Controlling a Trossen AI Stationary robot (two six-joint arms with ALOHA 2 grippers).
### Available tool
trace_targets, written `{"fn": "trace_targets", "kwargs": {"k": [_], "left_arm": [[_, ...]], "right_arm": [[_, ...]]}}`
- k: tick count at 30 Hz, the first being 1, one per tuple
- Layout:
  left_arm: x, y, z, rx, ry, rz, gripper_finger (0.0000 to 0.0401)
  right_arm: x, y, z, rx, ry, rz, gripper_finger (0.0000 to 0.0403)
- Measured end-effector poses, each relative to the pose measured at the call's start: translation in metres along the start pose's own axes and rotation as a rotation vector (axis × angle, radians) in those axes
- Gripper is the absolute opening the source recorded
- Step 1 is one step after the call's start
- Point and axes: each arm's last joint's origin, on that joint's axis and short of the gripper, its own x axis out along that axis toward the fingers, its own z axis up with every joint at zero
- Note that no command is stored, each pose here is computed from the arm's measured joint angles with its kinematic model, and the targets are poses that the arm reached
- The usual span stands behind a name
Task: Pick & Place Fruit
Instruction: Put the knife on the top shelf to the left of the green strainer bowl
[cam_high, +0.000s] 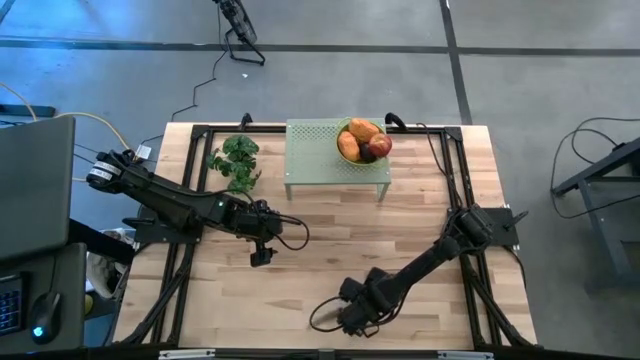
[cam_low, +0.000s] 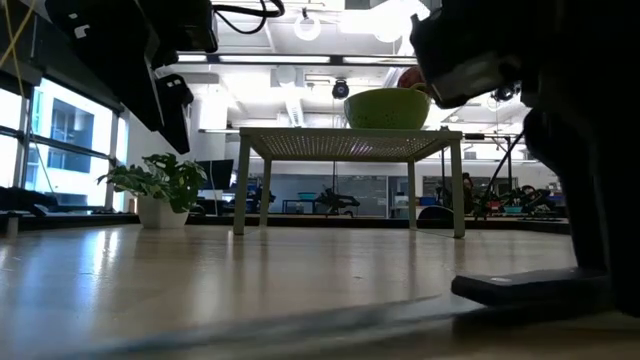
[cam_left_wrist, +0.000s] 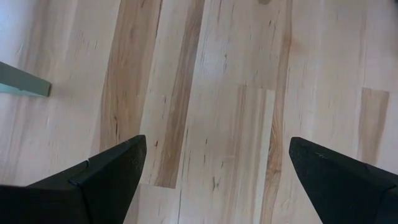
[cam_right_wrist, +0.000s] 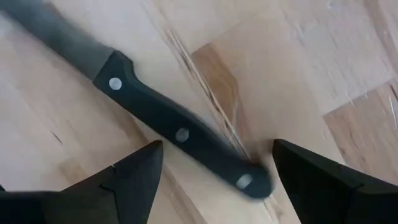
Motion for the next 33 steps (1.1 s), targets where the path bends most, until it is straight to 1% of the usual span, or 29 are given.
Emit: {"fn": "trace_targets", "kwargs": {"k": [2,4,13,21,24,28,33], "left_arm": [[0.0000,0.0000,0.0000,0.000,0.000,0.000,0.0388],[0.0000,0.0000,0.0000,0.000,0.000,0.000,0.0388],[0.0000,0.0000,0.0000,0.000,0.000,0.000,0.0388],[0.0000,0.0000,0.0000,0.000,0.000,0.000,0.0388],[0.0000,0.0000,0.0000,0.000,0.000,0.000,0.0388],[0.0000,0.0000,0.0000,0.000,0.000,0.000,0.0388],[0.0000,0.0000,0.0000,0.000,0.000,0.000,0.0388]], "right_arm": [[0.0000,0.0003,-0.0004,-0.047,0.013,0.007,0.0298],[0.0006,0.0007,-0.0010,-0.068,0.031,0.016,0.0298],[0.0007,0.0009,-0.0014,-0.068,0.044,0.022,0.0298],[0.0010,0.0006,-0.0012,-0.073,0.021,0.008,0.0295],[0.0013,0.0000,-0.0013,-0.109,0.014,-0.002,0.0277],[0.0014,0.0002,-0.0013,-0.164,0.002,-0.006,0.0235],[0.0020,0.0004,-0.0007,-0.188,-0.011,-0.010,0.0188]]}}
